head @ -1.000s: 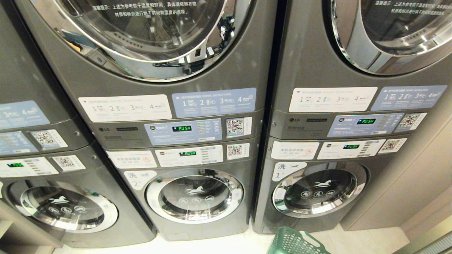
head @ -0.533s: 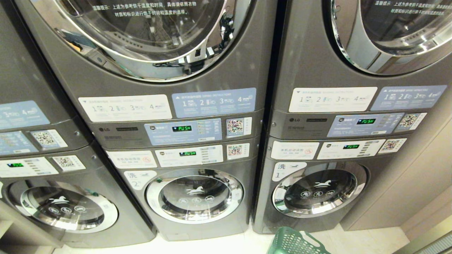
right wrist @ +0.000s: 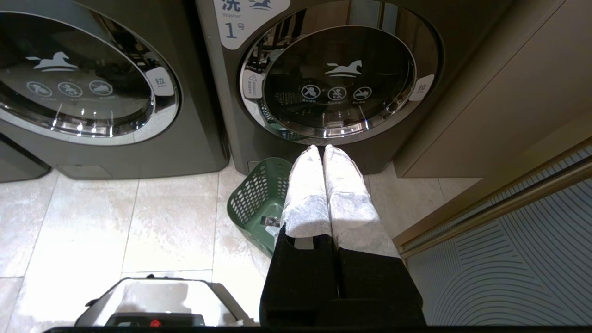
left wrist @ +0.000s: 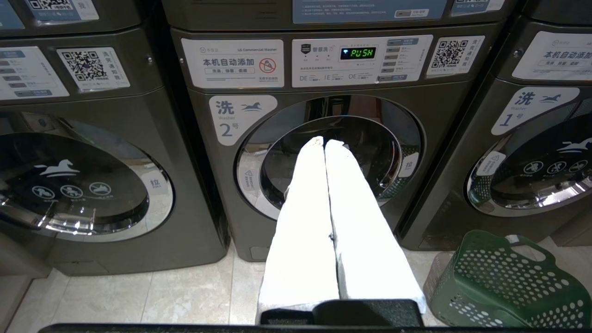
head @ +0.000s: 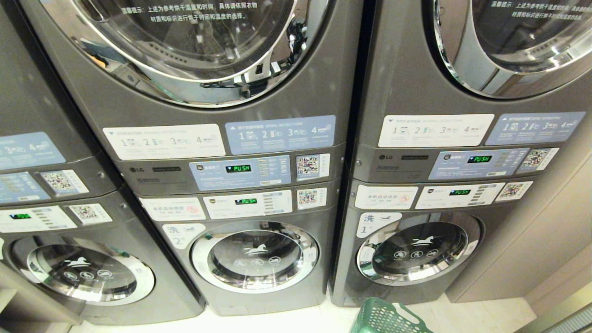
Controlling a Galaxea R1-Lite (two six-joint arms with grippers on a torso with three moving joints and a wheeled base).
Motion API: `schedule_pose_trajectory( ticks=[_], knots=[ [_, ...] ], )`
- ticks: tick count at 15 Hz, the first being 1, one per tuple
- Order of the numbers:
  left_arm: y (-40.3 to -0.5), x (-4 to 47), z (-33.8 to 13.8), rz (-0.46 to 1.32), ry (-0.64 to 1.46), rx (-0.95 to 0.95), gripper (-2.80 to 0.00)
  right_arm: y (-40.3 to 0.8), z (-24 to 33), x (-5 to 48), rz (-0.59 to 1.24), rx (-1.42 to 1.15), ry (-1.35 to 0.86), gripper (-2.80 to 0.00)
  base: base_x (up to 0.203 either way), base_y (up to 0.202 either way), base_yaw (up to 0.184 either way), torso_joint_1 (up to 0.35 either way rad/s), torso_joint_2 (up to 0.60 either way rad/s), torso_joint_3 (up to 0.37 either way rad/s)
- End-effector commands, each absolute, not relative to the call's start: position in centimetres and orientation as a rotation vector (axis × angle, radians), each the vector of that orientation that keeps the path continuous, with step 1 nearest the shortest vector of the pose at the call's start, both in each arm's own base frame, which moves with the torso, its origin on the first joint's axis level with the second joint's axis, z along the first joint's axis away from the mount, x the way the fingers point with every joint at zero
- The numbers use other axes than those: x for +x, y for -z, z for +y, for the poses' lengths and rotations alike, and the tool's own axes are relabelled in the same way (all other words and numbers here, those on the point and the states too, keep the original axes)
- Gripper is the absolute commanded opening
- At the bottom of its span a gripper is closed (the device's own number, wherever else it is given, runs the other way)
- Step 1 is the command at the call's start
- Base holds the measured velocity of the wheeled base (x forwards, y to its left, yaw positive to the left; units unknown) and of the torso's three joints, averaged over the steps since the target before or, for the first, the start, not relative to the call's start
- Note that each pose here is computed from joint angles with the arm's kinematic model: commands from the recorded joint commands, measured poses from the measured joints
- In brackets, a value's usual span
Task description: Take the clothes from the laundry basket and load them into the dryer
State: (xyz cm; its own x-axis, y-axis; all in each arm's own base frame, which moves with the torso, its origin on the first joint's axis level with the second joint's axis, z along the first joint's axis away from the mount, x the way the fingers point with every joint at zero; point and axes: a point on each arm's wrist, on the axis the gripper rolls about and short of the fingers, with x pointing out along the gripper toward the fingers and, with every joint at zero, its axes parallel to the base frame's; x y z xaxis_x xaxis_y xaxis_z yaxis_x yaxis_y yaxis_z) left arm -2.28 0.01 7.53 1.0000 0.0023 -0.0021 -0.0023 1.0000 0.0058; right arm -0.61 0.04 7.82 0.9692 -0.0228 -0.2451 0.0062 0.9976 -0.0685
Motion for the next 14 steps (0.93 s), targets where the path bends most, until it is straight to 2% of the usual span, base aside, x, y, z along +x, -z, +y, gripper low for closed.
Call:
schedule_pose_trajectory(
  ticks=[1,10,14],
  knots=[
    [-7.5,-2.3,0.0,0.002,-0.004,0.006,-2.80,-7.8,0.0,-0.6,0.253,-0.068,0.015,-2.80,0.000,0.000,0.000,0.000,0.00,0.000],
    [-7.5,-2.3,0.0,0.002,-0.002,0.006,-2.80,-7.5,0.1,-2.4,0.019,-0.126,-0.049,-2.80,0.000,0.000,0.000,0.000,0.00,0.000],
    [-7.5,-2.3,0.0,0.002,-0.003,0.006,-2.80,-7.5,0.1,-2.3,0.005,-0.149,-0.037,-2.80,0.000,0.000,0.000,0.000,0.00,0.000]
  ],
)
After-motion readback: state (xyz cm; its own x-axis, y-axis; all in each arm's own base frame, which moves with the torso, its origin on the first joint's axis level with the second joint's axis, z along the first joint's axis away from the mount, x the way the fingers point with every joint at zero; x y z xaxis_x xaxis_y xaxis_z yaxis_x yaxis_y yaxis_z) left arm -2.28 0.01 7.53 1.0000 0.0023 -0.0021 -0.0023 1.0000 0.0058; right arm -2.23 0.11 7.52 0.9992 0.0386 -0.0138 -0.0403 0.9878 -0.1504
